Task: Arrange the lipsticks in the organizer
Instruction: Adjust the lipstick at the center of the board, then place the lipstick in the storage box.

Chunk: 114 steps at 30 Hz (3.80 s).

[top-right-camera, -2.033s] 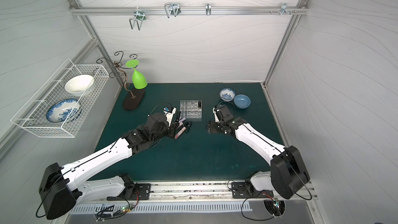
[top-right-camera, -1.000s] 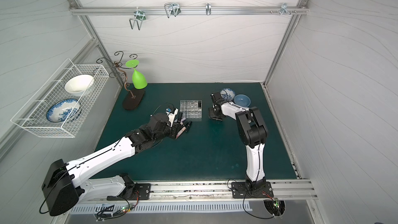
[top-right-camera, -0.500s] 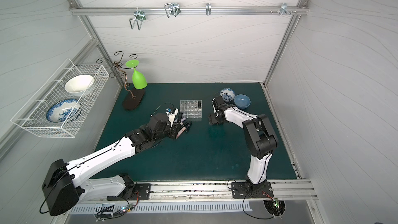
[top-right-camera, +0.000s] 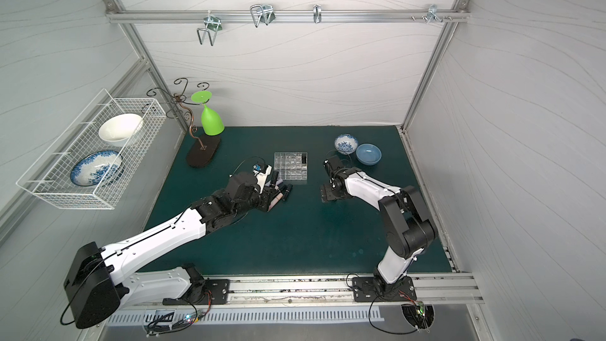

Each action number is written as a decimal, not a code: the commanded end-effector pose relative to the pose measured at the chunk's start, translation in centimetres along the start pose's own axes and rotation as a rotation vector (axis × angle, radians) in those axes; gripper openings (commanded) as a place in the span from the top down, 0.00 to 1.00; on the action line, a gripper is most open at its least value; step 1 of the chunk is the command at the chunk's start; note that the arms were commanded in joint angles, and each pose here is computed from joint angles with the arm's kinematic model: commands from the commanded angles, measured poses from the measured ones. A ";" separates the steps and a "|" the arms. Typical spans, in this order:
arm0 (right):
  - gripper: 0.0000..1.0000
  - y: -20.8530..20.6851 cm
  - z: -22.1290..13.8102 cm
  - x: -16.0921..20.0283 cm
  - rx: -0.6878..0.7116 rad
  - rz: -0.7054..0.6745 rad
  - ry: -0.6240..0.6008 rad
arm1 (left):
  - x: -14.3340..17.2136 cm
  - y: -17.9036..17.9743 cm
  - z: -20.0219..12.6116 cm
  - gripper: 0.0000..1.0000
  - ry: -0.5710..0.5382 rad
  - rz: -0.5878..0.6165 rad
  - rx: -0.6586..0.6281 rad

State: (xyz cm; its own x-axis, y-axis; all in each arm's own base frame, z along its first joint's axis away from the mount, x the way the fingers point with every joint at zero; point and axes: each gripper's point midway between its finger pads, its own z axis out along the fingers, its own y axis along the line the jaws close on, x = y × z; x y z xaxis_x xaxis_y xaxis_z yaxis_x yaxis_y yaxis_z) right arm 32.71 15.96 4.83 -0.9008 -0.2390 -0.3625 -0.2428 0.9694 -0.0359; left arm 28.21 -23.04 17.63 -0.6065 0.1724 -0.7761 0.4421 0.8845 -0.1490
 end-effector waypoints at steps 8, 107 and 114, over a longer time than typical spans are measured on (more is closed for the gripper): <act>0.06 2.7 1.6 0.2 -0.108 -0.025 0.067 | -2.1 -0.3 -0.8 0.94 -0.074 -0.005 0.016; 0.82 14.1 -24.1 -4.7 -0.935 -0.255 -0.322 | -4.1 -5.7 -6.4 0.10 -0.110 0.008 0.393; 0.82 12.6 -17.4 -11.1 -0.578 -0.238 -0.440 | -3.6 0.2 -6.0 0.18 -0.197 -0.046 0.105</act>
State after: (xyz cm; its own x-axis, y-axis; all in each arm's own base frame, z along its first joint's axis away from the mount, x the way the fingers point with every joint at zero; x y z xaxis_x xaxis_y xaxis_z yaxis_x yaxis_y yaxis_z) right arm 29.37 30.16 25.47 -0.6715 -0.2777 -0.6870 -0.6938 0.5613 0.4512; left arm 24.26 -23.26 24.10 -0.5347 0.0810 -0.8412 0.5998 0.7375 -0.3103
